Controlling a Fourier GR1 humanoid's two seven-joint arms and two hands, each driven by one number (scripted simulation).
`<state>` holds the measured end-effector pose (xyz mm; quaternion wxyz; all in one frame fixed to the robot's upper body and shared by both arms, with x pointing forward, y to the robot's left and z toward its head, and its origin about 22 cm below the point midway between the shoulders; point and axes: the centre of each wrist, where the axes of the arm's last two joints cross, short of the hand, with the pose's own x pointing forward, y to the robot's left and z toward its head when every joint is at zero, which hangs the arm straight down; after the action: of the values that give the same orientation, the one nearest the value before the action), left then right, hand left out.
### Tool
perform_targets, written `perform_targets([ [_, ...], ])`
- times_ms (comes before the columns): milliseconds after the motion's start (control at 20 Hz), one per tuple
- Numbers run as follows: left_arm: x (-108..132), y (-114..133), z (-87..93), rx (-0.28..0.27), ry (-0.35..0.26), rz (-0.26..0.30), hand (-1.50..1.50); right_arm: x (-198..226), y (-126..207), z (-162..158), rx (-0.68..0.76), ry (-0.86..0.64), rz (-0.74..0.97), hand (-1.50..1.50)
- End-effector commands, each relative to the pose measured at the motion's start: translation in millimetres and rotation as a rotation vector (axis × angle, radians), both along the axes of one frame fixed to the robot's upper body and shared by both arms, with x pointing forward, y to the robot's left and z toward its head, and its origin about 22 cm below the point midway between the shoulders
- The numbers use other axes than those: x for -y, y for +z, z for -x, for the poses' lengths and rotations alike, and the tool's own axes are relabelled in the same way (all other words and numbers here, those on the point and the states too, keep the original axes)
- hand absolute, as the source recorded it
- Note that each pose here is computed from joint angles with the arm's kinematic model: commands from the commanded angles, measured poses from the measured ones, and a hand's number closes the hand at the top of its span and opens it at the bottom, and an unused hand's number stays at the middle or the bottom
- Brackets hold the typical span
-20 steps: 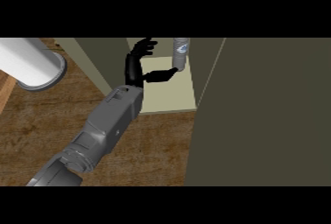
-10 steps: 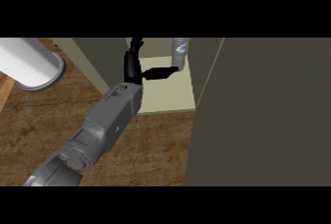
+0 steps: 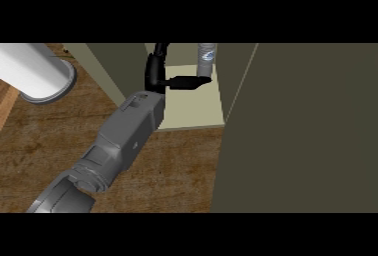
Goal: Pick up the bottled water, place it into the cabinet and close the cabinet
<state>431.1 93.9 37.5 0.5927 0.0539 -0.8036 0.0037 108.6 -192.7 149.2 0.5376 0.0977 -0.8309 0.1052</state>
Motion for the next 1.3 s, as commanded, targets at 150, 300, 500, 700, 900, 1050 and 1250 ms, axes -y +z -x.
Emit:
perform_targets([
  [150, 4, -3, 5.6, 0.04, -0.218, 0.135, -1.5, 2, 13, 8, 0.009, 0.014, -0.022, -1.5],
  [300, 11, 6, 5.4, 0.051, -0.247, 0.173, -1.5, 1, 7, 6, -0.012, 0.012, -0.01, -1.5],
  [500, 14, -6, 21.1, 0.024, -0.247, 0.242, -1.5, 10, 16, 7, 0.002, 0.004, -0.002, -1.5],
  [700, 24, 2, 33.3, 0.014, -0.309, 0.258, -1.5, 11, 29, 19, 0.001, -0.022, 0.006, -1.5],
  [900, 25, -11, 61.0, -0.006, -0.315, 0.29, 1.5, 4, 32, 29, -0.009, -0.003, 0.018, -1.5],
  [1050, -9, -34, 81.5, -0.016, -0.309, 0.297, 1.5, 1, 22, 17, 0.018, 0.011, 0.077, -1.5],
  [1250, -6, -35, 117.2, -0.035, -0.319, 0.293, 1.5, 5, 22, 5, -0.011, 0.059, 0.23, 1.5],
])
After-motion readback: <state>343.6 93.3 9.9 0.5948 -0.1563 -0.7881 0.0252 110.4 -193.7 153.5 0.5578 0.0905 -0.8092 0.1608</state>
